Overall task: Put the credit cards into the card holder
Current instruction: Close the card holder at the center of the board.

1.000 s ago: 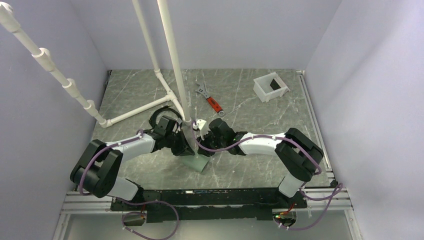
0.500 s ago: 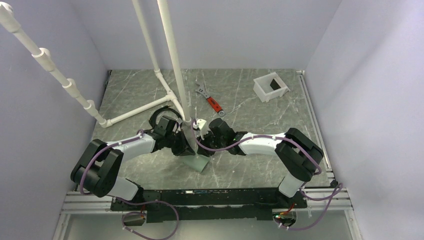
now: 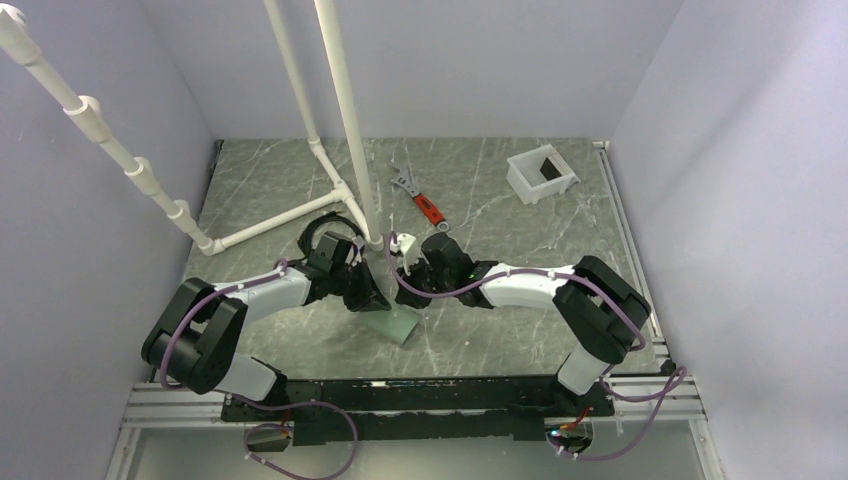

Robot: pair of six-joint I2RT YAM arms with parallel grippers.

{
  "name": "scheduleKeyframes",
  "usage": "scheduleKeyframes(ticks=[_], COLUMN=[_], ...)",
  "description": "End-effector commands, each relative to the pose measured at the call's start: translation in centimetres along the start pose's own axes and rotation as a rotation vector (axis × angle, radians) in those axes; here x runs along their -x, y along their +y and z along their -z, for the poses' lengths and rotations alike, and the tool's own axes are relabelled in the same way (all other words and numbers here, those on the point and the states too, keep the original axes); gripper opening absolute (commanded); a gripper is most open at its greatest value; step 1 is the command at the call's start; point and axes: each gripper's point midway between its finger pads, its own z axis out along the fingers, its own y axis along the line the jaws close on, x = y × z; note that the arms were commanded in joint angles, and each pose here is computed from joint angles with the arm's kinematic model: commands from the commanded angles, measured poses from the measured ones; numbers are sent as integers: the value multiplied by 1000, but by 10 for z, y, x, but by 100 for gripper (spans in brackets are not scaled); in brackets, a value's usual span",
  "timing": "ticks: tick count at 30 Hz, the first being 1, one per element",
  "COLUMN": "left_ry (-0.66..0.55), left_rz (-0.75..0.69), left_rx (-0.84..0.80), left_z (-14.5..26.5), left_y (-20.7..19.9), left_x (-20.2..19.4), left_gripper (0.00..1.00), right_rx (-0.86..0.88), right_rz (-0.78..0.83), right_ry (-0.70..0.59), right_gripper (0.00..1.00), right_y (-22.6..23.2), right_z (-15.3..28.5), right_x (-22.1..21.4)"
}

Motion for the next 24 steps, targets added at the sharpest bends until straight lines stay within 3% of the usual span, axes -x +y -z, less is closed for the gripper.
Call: scheduleKeyframes(ticks=[1, 6, 24], left_ry=[19, 19, -2], left_rz=[15, 17, 35], left_rx=[123, 129, 138], left_z=[-8, -8, -6], left_y=[37, 39, 38], left_x=[-12, -12, -9], left_gripper=[6, 5, 5], right_rx=[31, 46, 209], right_rz=[22, 2, -79], right_ry=[-76, -65, 61], right_gripper=[16, 0, 0], right_y=[6, 7, 24], right_z=[0, 0, 4], right_x=[28, 29, -3])
